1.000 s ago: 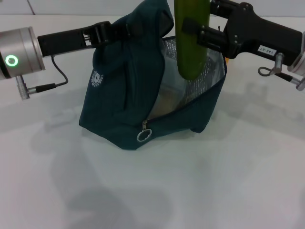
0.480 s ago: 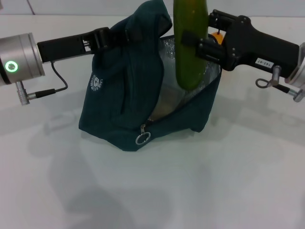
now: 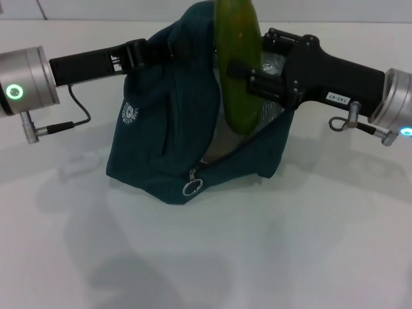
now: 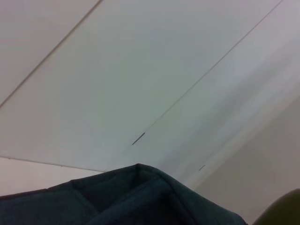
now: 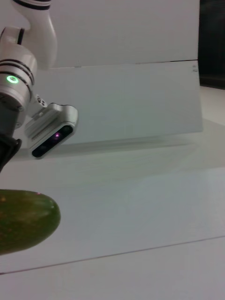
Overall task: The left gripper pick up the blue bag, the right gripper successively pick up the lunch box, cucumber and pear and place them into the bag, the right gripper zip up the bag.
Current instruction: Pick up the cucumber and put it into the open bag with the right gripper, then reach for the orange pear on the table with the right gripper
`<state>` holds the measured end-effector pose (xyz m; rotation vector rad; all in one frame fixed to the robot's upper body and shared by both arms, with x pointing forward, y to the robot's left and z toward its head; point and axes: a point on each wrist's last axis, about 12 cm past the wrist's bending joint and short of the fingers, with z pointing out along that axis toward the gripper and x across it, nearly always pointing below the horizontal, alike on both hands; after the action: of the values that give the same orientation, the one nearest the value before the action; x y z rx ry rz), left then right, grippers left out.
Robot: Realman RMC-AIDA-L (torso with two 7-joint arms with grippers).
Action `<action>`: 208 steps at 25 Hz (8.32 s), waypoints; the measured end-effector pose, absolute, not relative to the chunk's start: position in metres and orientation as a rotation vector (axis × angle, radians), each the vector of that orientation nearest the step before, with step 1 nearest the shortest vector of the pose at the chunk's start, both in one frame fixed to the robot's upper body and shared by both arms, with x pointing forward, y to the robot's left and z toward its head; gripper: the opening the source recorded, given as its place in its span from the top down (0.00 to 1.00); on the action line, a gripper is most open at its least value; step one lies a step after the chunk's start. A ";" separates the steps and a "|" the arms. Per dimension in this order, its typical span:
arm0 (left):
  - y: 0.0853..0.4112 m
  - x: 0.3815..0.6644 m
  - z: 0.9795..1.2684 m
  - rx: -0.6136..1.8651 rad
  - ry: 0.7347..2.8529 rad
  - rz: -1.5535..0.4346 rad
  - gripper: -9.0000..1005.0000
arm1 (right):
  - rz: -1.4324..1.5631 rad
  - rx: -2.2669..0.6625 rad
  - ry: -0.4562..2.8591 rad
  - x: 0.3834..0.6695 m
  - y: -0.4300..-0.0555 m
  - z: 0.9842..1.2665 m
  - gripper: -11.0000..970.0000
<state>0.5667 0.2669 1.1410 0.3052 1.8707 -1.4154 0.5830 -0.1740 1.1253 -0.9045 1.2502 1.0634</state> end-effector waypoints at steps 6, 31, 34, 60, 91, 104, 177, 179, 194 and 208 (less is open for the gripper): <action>0.267 0.567 1.141 0.303 1.870 -1.414 0.95 | 1.059 -0.910 1.260 0.583 -0.173 1.124 0.32; 0.269 0.567 1.141 0.302 1.867 -1.403 0.95 | 1.088 -0.933 1.304 0.580 -0.161 1.117 0.30; 0.269 0.568 1.141 0.308 1.865 -1.399 0.95 | 1.089 -0.919 1.330 0.581 -0.161 1.116 0.30; 0.269 0.567 1.140 0.302 1.866 -1.402 0.95 | 1.092 -0.857 1.344 0.581 -0.166 1.115 0.28; 0.281 0.562 1.135 0.247 1.865 -1.369 0.95 | 0.610 -0.588 1.560 0.612 -0.265 1.101 0.28; 0.291 0.560 1.122 0.179 1.895 -1.298 0.95 | 0.477 -0.675 1.597 0.641 -0.227 1.107 0.29; 0.285 0.563 1.119 0.161 1.885 -1.308 0.95 | 0.414 -0.672 1.716 0.662 -0.193 1.097 0.59; 0.285 0.564 1.119 0.158 1.886 -1.305 0.95 | 0.414 -0.674 1.714 0.662 -0.192 1.098 0.59; 0.285 0.566 1.120 0.154 1.885 -1.293 0.95 | 0.394 -0.686 1.734 0.665 -0.188 1.098 0.62; 0.280 0.571 1.119 0.158 1.888 -1.309 0.95 | 0.374 -0.714 1.728 0.665 -0.188 1.096 0.72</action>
<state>0.5706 0.2798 1.1190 0.1580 1.8878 -1.3086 0.6648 -0.1878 1.0963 -0.7135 1.7285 0.3745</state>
